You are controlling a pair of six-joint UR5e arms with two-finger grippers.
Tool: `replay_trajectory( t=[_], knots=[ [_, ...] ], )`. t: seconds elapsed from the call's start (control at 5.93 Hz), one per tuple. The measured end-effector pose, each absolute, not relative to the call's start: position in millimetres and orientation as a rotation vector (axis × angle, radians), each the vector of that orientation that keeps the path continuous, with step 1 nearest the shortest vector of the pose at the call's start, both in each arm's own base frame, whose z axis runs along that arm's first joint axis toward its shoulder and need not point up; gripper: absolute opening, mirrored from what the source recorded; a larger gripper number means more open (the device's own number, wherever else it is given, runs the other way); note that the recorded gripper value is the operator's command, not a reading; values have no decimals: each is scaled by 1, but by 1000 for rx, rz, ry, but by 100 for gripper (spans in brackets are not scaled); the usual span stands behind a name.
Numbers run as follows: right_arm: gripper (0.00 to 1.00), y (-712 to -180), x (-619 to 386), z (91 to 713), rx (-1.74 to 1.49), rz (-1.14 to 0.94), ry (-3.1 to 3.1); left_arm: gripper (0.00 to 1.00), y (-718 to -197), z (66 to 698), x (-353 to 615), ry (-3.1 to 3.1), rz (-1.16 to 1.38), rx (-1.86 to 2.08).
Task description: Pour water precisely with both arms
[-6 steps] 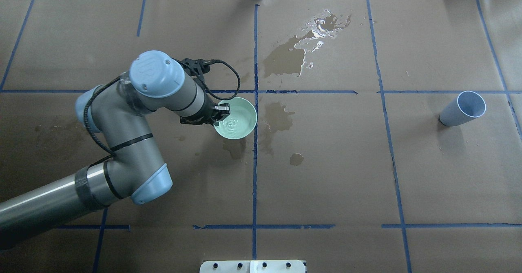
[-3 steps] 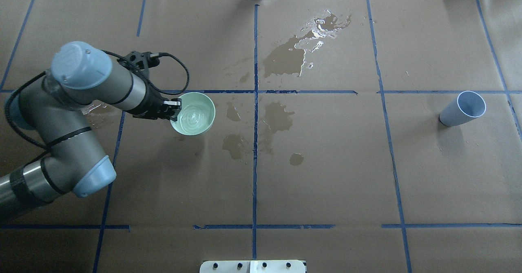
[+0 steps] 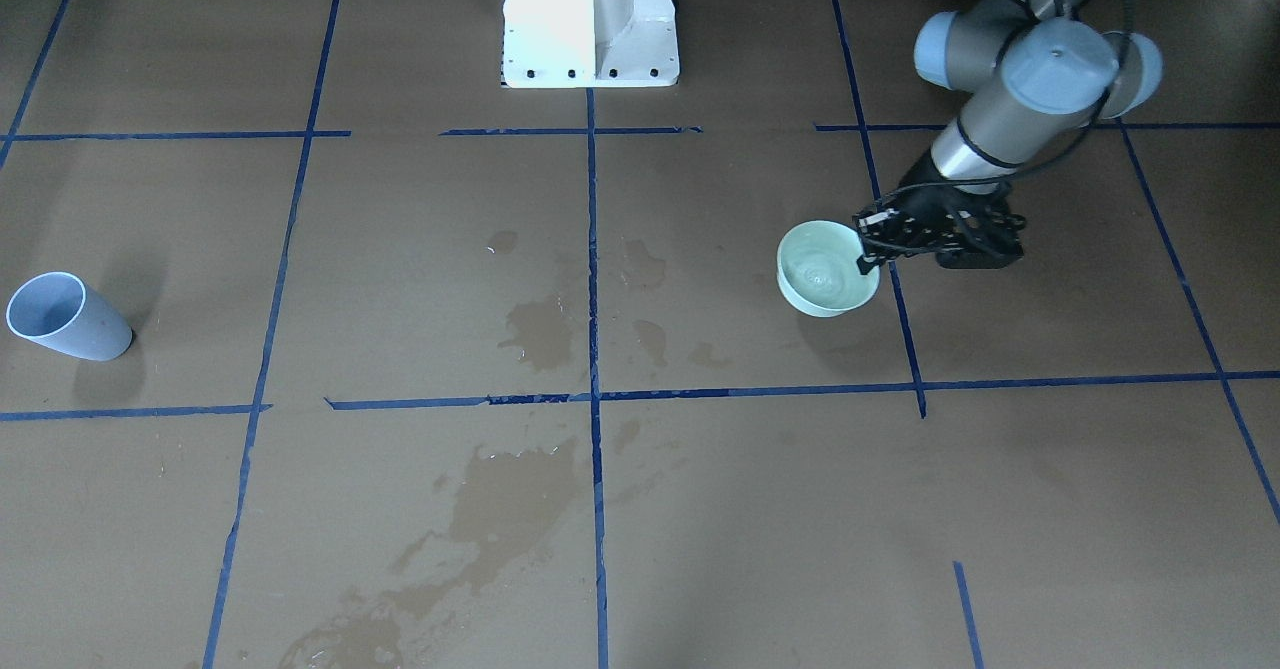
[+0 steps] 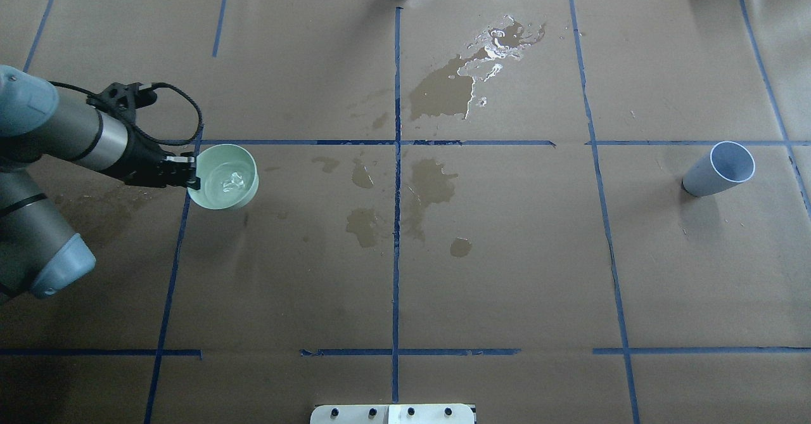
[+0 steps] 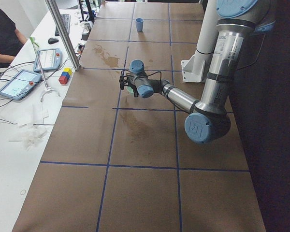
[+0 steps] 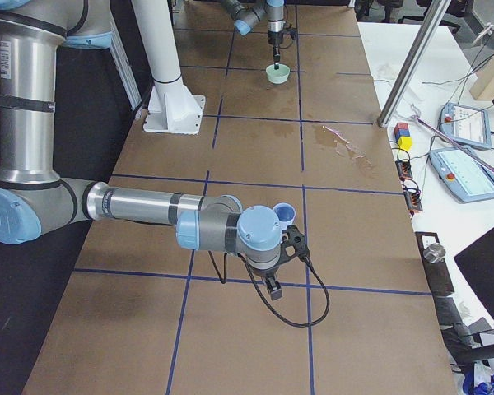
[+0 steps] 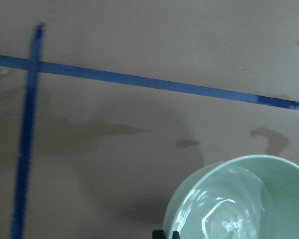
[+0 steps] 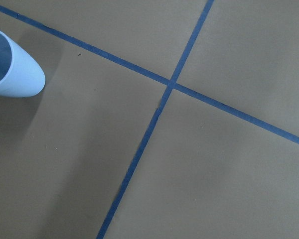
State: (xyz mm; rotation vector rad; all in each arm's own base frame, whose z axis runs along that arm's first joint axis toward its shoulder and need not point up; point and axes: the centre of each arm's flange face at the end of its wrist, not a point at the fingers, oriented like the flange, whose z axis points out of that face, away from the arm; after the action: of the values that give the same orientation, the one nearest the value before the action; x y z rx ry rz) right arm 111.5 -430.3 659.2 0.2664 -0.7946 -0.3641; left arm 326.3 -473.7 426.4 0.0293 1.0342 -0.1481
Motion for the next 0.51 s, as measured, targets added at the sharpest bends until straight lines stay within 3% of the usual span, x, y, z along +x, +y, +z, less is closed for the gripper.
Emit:
replay_trajectory(
  t=[0.51],
  knots=[
    [100, -430, 111, 660, 266, -365, -795, 0, -479, 519, 235, 962, -48, 53]
  ],
)
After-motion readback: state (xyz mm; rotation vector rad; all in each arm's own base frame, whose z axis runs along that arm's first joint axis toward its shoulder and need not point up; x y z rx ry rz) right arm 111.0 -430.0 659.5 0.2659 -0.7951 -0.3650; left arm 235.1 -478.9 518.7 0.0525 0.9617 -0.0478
